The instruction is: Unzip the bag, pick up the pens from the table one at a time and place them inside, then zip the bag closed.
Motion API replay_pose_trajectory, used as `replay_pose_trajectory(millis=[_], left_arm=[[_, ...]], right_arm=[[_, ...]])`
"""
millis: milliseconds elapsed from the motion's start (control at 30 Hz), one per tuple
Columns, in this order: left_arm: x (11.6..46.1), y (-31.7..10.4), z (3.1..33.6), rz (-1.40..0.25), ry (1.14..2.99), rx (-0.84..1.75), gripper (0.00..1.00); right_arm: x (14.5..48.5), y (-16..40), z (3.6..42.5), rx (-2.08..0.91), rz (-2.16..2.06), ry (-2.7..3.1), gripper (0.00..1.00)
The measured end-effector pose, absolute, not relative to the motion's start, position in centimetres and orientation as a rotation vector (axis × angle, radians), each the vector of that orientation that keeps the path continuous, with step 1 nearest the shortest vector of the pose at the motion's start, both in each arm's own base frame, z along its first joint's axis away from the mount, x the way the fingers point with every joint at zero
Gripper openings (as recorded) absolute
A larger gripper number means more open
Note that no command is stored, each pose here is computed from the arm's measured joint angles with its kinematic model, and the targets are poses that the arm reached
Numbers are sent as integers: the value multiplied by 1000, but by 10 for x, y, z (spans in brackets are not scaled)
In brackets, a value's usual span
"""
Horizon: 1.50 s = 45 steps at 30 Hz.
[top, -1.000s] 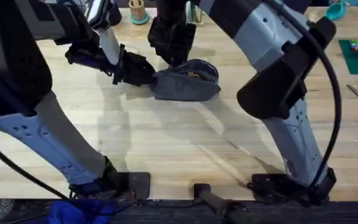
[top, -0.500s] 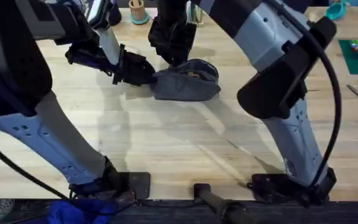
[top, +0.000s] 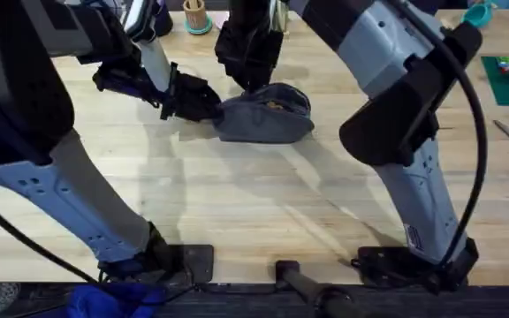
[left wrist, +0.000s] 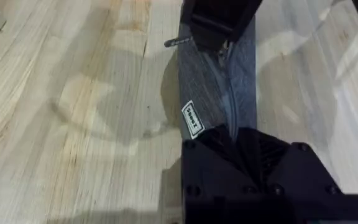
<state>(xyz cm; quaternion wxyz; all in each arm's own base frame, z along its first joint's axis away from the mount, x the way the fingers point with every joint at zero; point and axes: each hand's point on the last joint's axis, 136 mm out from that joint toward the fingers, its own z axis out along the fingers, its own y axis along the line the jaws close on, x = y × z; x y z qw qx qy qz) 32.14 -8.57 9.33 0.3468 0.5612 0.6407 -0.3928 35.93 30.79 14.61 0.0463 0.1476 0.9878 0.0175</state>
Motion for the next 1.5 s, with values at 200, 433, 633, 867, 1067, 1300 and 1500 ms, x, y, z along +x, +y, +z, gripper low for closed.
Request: replay_pose_trajectory(millis=[200, 433, 633, 867, 1067, 1300, 1500], left_arm=[[321, -86, 93, -1019, 1664, 1458, 41], [320, -86, 92, -1022, 1669, 1465, 41], [320, -86, 93, -1022, 1667, 1462, 41], [320, -86, 93, -1022, 1668, 1464, 41], [320, -86, 92, -1022, 1668, 1464, 41], [320, -86, 92, -1022, 1668, 1464, 41], [320, -86, 92, -1022, 1669, 1464, 41]], right_arm=[[358, 304, 139, 456, 16, 3029, 29], [347, 280, 138, 483, -103, 3044, 29], [345, 271, 155, 487, -91, 3013, 29], [344, 261, 146, 501, -156, 3023, 29], [347, 256, 145, 511, -168, 3019, 29], [348, 255, 145, 498, -172, 3020, 29], [339, 245, 135, 497, -253, 3047, 28]])
